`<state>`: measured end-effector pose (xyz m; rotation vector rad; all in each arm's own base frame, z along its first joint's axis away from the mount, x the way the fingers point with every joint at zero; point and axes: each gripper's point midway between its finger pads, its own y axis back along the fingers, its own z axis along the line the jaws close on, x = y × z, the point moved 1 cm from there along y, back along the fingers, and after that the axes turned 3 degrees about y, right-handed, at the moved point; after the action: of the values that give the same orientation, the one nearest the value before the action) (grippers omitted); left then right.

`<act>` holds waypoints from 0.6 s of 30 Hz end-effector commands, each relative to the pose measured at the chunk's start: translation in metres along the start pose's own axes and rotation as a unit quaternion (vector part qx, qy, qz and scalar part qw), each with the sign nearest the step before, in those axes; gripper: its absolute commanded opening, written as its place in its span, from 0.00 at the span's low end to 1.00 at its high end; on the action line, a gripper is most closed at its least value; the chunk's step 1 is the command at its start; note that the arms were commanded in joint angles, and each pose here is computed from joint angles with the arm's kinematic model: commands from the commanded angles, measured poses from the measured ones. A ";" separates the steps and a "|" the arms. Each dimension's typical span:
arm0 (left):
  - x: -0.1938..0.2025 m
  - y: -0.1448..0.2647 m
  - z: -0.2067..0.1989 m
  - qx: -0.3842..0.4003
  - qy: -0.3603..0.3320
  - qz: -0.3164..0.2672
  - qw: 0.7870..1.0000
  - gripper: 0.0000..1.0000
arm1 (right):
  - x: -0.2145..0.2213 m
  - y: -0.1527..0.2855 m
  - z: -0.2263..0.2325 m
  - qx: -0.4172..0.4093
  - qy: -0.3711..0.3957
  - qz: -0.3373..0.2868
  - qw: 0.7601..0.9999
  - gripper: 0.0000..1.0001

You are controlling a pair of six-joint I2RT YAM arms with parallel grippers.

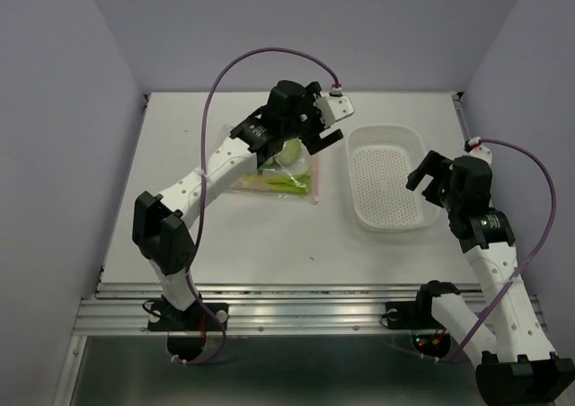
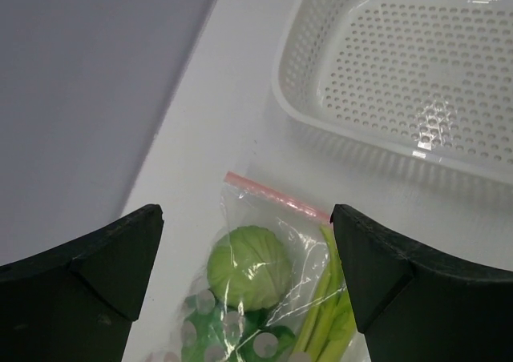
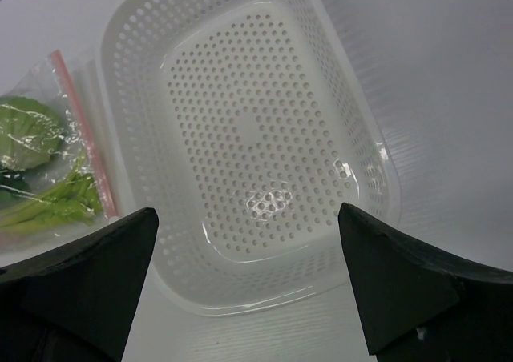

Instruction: Open the zip-top bag and remove the fake food

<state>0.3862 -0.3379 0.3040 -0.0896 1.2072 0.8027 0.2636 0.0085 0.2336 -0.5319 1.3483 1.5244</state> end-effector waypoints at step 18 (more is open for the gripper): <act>0.156 -0.015 -0.067 0.100 -0.108 0.157 0.977 0.99 | 0.010 -0.035 -0.016 0.061 0.034 0.034 0.997 1.00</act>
<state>0.3610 -0.3007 0.1501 0.3280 1.1533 0.9555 0.2767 -0.0029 0.1936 -0.4339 1.5186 1.5103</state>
